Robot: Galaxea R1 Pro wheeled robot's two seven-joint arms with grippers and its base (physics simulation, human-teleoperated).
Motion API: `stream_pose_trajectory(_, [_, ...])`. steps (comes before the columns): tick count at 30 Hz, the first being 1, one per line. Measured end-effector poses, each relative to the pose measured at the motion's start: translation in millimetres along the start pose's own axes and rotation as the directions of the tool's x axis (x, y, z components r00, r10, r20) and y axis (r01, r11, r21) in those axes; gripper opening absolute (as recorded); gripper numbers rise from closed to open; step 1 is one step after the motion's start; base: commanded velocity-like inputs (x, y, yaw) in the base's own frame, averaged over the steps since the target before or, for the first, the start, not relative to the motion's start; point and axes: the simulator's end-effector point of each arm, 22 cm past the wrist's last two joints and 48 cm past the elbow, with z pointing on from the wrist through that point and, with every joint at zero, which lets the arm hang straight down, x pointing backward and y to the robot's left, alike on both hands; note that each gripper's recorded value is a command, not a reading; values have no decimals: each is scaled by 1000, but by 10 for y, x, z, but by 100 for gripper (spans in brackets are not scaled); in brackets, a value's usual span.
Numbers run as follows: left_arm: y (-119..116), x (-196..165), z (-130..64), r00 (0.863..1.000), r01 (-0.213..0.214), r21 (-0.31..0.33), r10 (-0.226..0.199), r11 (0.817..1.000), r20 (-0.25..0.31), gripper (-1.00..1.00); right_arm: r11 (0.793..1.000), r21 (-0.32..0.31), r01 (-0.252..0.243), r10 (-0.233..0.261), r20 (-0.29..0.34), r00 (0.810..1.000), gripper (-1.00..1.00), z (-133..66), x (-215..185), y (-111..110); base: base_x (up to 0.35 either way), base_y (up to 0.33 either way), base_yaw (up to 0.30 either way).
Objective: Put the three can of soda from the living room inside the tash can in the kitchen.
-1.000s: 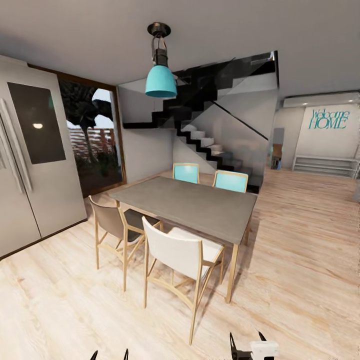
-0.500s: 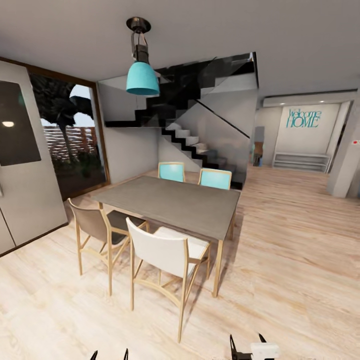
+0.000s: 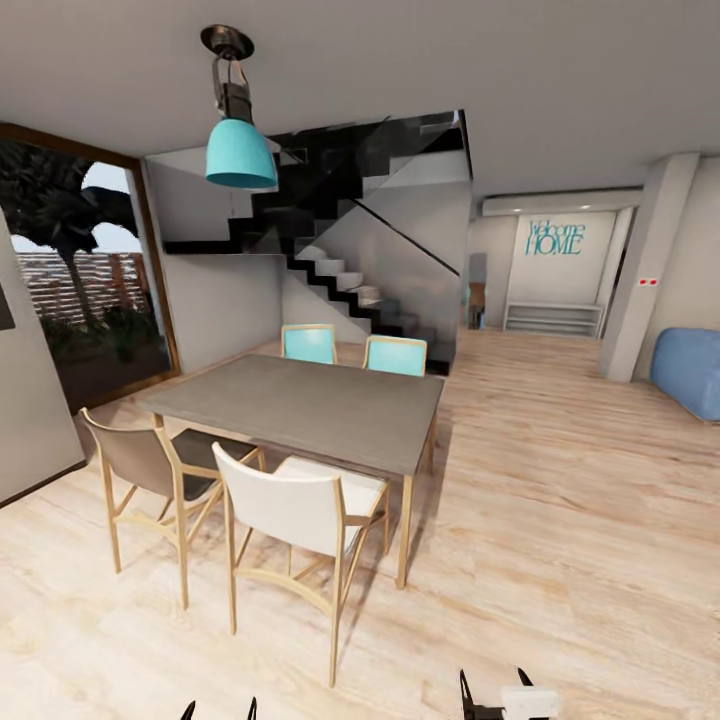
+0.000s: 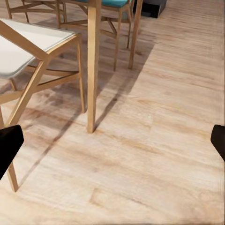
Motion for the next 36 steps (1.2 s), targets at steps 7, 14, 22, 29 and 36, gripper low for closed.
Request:
stream_pose_trajectory(7, [2,0,0,1000,0,0,0,1000,0,100,1000,0,0,0,0,1000,100,0,0,0,0,0,-242])
stream_pose_trajectory(14, [2,0,0,1000,0,0,0,1000,0,100,1000,1,0,0,0,1000,100,0,0,-5,0,0,-245])
stream_pose_trajectory(22, [-30,-443,249,996,11,-4,-11,1000,91,100,1000,5,0,0,1,1000,100,3,-2,-35,0,0,-249])
stream_pose_trajectory(29, [-591,-1051,409,976,-25,121,-2,992,216,100,1000,13,4,-4,3,1000,100,7,-9,-91,0,0,-250])
stream_pose_trajectory(36, [-756,-1132,422,972,-45,161,6,986,235,100,999,31,12,-13,13,1000,100,34,-50,-221,0,0,-250])
